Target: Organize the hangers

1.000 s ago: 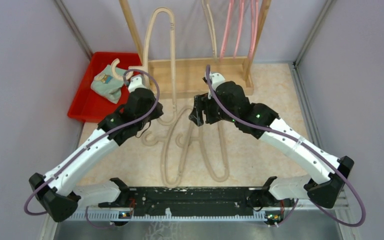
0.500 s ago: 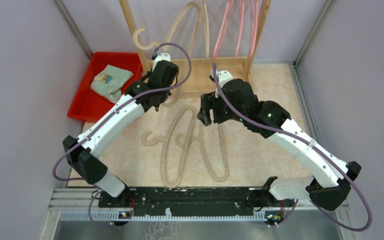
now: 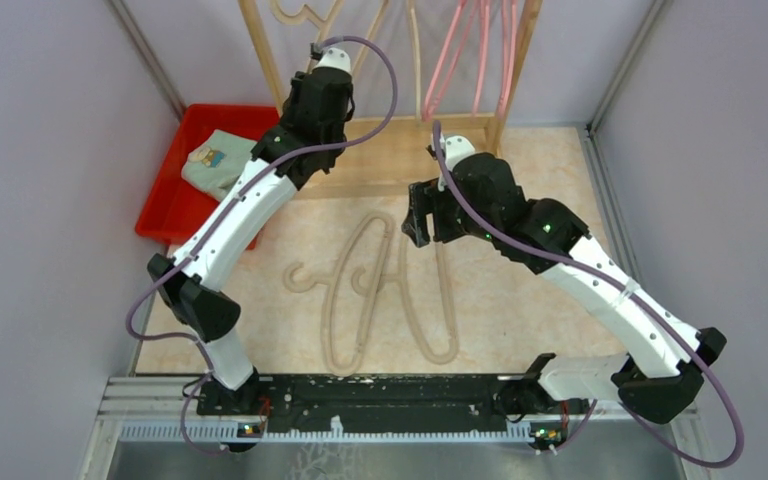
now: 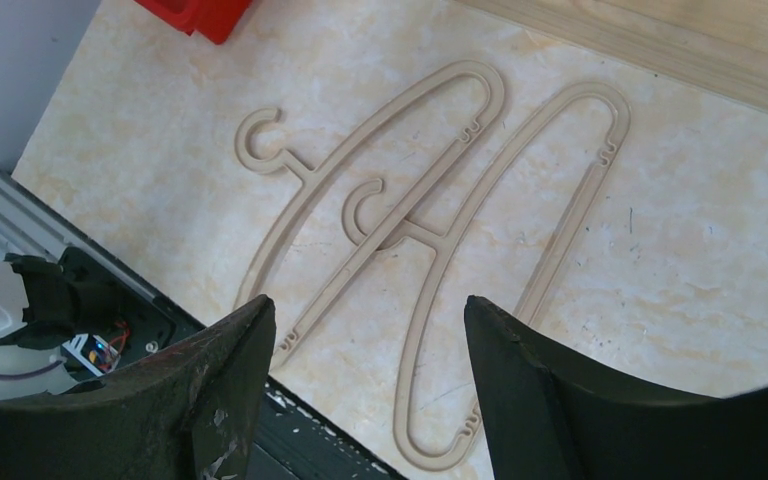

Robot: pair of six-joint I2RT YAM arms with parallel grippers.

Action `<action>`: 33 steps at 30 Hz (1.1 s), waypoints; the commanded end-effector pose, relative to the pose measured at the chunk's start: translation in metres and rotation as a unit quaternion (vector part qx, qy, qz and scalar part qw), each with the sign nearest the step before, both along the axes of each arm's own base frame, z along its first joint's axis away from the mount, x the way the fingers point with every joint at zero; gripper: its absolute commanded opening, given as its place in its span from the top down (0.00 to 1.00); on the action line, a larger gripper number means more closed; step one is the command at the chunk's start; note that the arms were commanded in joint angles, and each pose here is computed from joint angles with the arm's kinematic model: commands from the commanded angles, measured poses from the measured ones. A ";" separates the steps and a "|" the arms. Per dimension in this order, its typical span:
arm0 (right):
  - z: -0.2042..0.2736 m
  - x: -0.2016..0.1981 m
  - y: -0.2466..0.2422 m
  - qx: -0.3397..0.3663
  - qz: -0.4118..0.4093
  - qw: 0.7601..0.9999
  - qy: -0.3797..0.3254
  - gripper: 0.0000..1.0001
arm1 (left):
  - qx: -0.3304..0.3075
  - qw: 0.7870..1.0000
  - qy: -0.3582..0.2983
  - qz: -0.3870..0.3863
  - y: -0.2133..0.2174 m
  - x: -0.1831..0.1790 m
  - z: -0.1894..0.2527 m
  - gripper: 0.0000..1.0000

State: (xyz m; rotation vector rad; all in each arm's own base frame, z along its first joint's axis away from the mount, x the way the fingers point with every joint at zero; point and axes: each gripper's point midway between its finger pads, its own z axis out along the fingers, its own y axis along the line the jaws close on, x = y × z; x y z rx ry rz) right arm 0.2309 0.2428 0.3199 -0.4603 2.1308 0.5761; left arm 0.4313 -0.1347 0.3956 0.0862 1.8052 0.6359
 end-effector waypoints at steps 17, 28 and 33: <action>0.027 0.016 -0.002 0.018 -0.012 1.000 -0.022 0.31 | 0.039 0.999 0.025 -0.008 0.018 0.069 0.000 1.00; 0.020 0.022 -0.002 0.019 -0.011 1.000 -0.008 0.31 | 0.044 0.997 0.056 -0.028 0.011 0.083 -0.027 1.00; 0.014 0.023 -0.003 0.020 -0.014 1.000 -0.001 0.31 | 0.019 1.000 0.006 -0.021 0.013 0.081 0.008 1.00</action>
